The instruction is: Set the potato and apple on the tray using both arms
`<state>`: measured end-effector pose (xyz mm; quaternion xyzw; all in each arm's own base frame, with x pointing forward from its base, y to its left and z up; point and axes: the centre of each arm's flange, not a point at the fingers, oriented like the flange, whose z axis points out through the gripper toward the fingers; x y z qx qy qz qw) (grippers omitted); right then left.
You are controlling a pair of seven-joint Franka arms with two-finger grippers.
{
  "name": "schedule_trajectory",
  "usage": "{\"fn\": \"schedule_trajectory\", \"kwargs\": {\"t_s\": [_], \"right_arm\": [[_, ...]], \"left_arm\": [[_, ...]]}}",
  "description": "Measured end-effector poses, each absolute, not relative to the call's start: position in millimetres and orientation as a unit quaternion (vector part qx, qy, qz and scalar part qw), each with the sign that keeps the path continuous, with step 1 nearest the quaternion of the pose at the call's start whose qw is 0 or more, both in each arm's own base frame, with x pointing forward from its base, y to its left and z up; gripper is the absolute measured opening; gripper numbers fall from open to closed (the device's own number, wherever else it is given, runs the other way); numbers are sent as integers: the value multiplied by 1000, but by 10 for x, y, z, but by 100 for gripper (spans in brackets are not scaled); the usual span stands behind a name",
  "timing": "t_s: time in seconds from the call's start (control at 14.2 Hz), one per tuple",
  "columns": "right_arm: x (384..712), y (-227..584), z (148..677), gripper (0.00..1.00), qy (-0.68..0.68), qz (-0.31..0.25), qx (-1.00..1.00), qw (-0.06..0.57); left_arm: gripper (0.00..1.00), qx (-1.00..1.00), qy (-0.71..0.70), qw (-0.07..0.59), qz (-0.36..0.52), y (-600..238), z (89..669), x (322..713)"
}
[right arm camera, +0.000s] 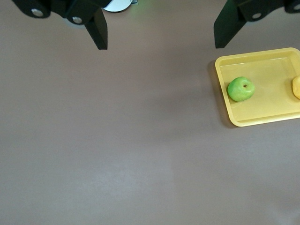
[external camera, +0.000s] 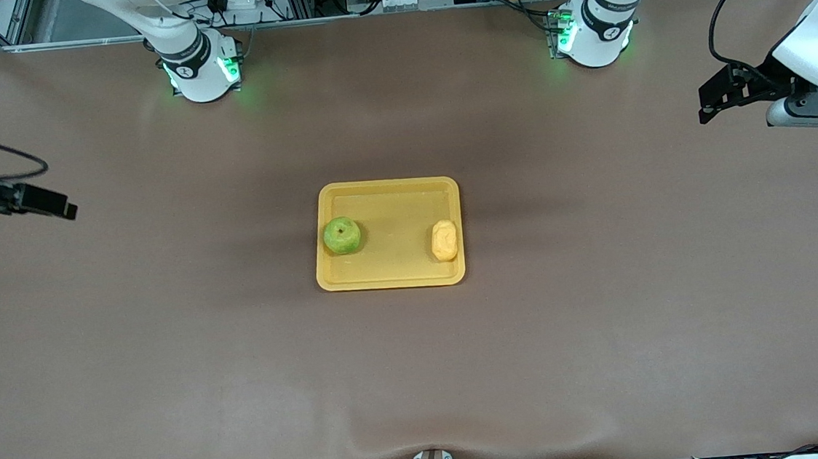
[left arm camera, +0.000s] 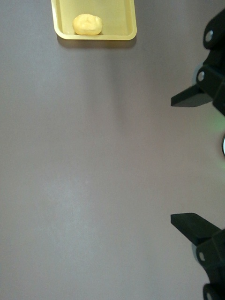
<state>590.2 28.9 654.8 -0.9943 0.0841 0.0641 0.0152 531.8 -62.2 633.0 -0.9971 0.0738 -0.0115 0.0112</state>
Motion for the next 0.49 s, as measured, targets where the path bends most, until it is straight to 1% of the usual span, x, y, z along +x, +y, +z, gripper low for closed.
{"fn": "schedule_trajectory", "kwargs": {"t_s": [0.28,0.49], "right_arm": [[5525,368,6669,100,49,63,-997,7],[5396,400,6572,100,43,66,-997,2]], "left_arm": [[100,-997,72,10,-12,-595,6334,5320],[100,-997,69,9,-12,-564,6334,5323]]}}
